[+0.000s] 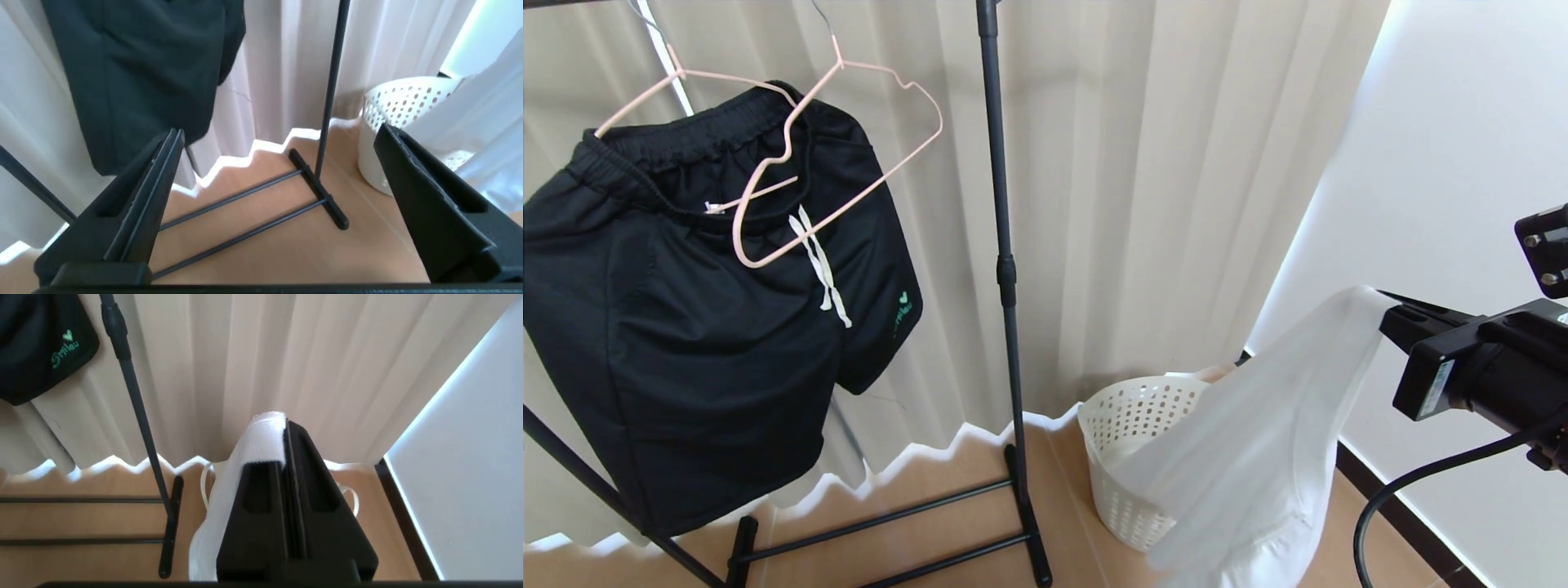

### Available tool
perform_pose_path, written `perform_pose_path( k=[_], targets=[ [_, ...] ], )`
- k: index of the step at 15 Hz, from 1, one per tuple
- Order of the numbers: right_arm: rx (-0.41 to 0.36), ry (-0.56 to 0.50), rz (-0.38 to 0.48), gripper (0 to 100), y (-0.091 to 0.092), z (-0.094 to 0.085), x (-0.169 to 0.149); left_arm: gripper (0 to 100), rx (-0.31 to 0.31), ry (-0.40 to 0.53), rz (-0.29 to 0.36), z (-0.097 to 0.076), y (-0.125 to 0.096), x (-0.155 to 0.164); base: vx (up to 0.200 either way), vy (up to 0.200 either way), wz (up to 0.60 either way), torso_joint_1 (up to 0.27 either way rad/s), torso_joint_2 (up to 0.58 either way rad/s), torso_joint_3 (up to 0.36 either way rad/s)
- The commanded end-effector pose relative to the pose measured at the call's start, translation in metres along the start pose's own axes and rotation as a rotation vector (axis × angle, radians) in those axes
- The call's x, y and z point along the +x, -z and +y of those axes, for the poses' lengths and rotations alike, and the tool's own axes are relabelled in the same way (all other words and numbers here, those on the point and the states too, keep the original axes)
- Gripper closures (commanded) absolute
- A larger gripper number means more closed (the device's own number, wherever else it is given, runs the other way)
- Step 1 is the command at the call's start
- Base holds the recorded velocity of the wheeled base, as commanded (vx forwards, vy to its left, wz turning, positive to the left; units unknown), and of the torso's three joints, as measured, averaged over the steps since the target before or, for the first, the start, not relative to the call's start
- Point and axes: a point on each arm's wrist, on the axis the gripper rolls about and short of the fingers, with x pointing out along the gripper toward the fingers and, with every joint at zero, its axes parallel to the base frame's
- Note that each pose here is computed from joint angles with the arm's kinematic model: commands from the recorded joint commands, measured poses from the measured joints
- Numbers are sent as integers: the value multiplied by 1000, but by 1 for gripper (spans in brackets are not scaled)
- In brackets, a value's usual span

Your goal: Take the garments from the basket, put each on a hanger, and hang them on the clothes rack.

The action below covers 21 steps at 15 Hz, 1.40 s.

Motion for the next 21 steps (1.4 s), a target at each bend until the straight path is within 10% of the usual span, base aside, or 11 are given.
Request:
perform_pose_path(
  k=[1, 21],
  targets=[
    [-3, -1, 7, 100, 2, 1, 1, 0, 0, -1, 2, 0, 0, 0, 0, 0, 0, 110, -486, -330],
    [-9, -3, 21, 100, 7, 1, -1, 0, -1, -1, 2, 0, 0, 0, 0, 0, 0, 187, -523, -336]
  ],
)
